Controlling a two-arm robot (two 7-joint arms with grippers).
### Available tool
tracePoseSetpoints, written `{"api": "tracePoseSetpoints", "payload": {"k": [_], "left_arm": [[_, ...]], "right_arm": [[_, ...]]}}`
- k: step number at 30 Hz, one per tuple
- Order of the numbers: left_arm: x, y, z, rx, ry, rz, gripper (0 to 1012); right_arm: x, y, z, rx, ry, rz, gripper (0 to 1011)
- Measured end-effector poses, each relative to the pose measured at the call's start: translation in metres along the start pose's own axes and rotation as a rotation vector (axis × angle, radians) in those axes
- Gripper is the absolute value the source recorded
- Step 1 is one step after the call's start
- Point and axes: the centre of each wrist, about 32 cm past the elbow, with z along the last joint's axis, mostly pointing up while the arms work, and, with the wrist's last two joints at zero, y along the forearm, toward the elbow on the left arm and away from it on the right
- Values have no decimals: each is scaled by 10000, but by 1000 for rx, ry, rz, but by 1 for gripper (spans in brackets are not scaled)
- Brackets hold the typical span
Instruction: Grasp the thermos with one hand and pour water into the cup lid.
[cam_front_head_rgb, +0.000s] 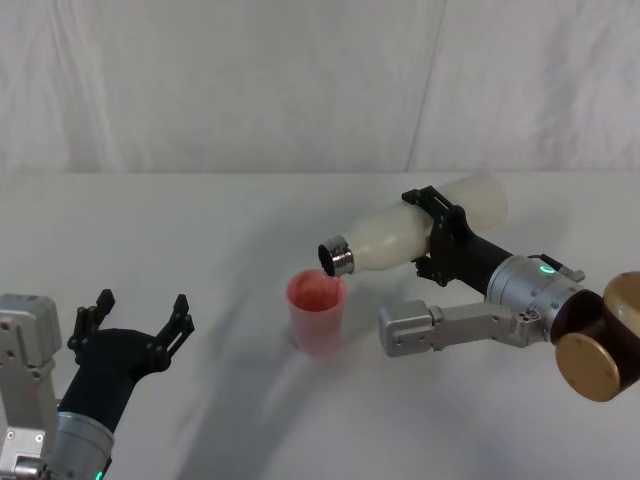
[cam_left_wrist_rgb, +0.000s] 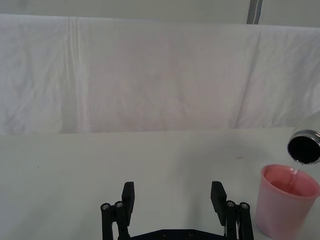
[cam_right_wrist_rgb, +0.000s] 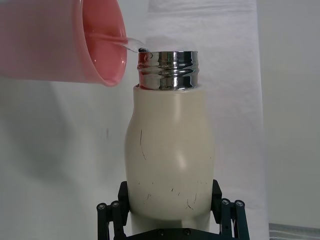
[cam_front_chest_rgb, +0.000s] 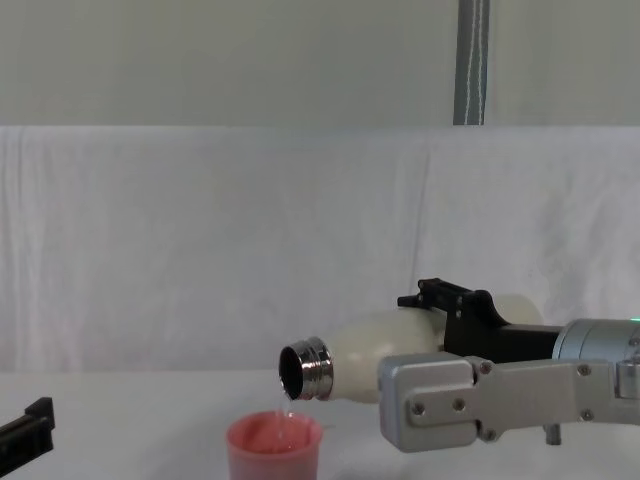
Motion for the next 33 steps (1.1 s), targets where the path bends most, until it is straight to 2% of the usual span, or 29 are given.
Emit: {"api": "tracePoseSetpoints", "payload": {"k": [14, 17, 30, 33], "left_arm": [[0, 0, 0, 0, 0, 0, 1001], [0, 0, 0, 0, 0, 0, 1001], [0, 0, 0, 0, 0, 0, 1001], [0, 0, 0, 0, 0, 0, 1001]], "right_arm": [[-4, 1, -4, 1, -1, 0, 957], [2, 0, -10, 5, 17, -6, 958], [-44, -42, -79, 56, 264, -14, 958], [-53, -70, -114, 71, 343, -16, 957]]}}
